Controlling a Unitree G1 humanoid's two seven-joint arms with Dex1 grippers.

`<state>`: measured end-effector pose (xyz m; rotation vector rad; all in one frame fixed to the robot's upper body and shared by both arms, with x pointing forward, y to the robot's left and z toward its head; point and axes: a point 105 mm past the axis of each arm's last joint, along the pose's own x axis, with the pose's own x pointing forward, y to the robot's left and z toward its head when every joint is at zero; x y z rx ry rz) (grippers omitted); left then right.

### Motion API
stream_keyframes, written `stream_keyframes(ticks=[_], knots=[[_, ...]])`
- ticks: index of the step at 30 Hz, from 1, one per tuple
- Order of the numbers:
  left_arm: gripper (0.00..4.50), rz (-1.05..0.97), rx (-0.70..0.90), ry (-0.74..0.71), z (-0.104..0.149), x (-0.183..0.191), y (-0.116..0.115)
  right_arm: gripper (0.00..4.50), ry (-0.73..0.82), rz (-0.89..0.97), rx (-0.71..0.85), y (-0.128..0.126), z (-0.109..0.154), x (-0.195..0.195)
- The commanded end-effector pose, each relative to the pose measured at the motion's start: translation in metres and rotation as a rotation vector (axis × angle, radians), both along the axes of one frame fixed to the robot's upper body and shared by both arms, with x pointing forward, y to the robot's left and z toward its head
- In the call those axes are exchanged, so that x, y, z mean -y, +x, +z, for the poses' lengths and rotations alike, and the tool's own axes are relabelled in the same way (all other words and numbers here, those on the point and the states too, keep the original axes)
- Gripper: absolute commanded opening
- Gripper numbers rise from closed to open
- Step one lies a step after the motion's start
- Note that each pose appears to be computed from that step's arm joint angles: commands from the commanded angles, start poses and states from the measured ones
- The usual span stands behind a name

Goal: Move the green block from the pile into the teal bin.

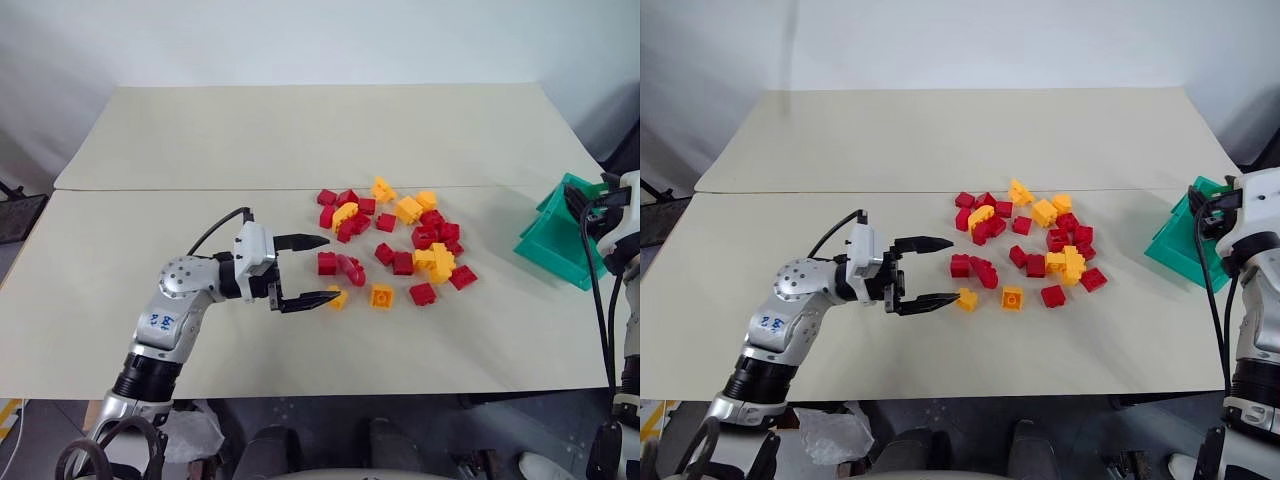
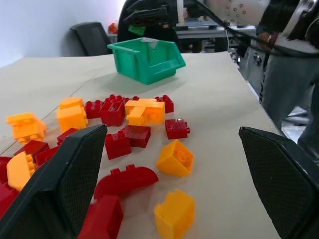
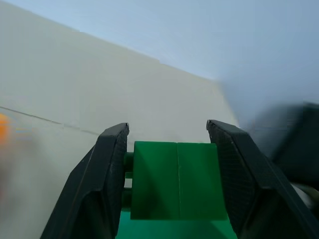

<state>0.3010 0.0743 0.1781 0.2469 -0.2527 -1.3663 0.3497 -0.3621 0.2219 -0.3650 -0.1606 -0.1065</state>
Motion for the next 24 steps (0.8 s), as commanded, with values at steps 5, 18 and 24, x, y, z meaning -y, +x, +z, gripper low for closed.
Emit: stream_keyframes(ticks=[5,18,24], knots=[[4.50,0.074,0.023,-0.104,0.023,0.000,0.011,2.13,0.092,-0.125,-0.013,0.014,0.003,0.030],[4.50,0.226,0.008,-0.052,0.016,-0.049,0.010,4.49,0.073,0.280,0.193,0.005,0.043,-0.020],[4.50,0.387,-0.004,0.036,-0.007,-0.096,-0.001,4.49,0.076,0.900,-0.018,-0.039,-0.006,-0.113]])
